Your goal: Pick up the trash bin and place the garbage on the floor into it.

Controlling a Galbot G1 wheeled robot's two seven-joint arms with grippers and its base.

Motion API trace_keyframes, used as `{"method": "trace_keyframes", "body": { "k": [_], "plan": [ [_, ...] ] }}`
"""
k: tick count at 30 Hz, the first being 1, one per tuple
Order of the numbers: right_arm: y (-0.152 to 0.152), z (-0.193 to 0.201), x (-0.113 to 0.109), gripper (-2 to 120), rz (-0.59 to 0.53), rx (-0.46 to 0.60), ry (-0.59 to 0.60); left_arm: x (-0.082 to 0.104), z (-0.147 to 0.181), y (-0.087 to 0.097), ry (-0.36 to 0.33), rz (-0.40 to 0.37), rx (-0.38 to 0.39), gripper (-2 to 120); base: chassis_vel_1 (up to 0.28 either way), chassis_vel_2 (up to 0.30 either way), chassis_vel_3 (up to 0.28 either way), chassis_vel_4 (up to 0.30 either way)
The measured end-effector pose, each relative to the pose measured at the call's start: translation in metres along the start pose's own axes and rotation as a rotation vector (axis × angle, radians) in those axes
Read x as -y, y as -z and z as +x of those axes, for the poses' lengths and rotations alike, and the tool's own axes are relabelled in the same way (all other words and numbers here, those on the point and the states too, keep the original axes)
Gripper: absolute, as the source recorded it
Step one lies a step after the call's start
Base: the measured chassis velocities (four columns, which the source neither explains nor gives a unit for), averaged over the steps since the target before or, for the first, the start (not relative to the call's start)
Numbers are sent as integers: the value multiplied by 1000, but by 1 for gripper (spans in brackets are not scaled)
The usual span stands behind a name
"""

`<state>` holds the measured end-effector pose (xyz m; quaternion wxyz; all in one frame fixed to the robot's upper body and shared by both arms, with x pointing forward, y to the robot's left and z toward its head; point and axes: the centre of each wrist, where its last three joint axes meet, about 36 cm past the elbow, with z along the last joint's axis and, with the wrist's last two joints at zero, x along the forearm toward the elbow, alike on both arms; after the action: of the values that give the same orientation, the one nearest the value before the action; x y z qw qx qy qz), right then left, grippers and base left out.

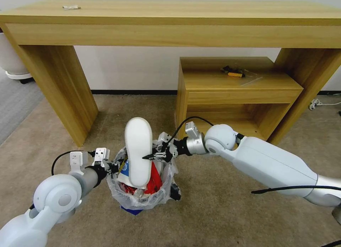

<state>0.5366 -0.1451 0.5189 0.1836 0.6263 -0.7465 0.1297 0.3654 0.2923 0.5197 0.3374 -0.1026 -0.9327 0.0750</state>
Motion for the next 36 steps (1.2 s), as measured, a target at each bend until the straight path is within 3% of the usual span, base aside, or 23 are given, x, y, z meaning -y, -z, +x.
{"method": "trace_keyframes", "body": {
  "k": [3,4,7,13,15,16,25,30,32,33,36],
  "plan": [
    [-1,1,-1,45,-11,6,-21,0,0,0,0,1,1,1,0,0,0,0],
    [-1,3,-3,53,-14,11,-28,1,2,1,-1,0,4,1,0,0,0,0],
    [0,7,-4,61,-14,20,-35,1,3,1,-1,3,6,1,0,0,0,0],
    [10,24,-12,86,-28,90,-105,-6,1,2,27,27,10,1,0,0,0,0],
    [10,25,-13,89,-31,95,-110,-6,1,3,27,28,10,1,0,0,0,0],
    [10,30,-18,96,-53,120,-133,-8,0,3,34,35,12,1,0,0,0,0],
    [-16,56,-34,100,-133,155,-231,-14,2,1,55,59,17,1,0,0,0,0],
    [-29,71,-44,100,-172,203,-410,-20,2,-3,89,90,19,1,0,0,0,0],
    [-31,77,-40,100,-174,220,-518,-25,1,-5,127,115,18,1,0,0,0,0],
    [-31,77,-40,100,-174,220,-518,-25,1,-5,127,115,18,1,0,0,0,0],
    [-38,97,-30,100,-182,252,-707,-38,2,-9,175,151,18,1,0,0,0,0]
  ]
}}
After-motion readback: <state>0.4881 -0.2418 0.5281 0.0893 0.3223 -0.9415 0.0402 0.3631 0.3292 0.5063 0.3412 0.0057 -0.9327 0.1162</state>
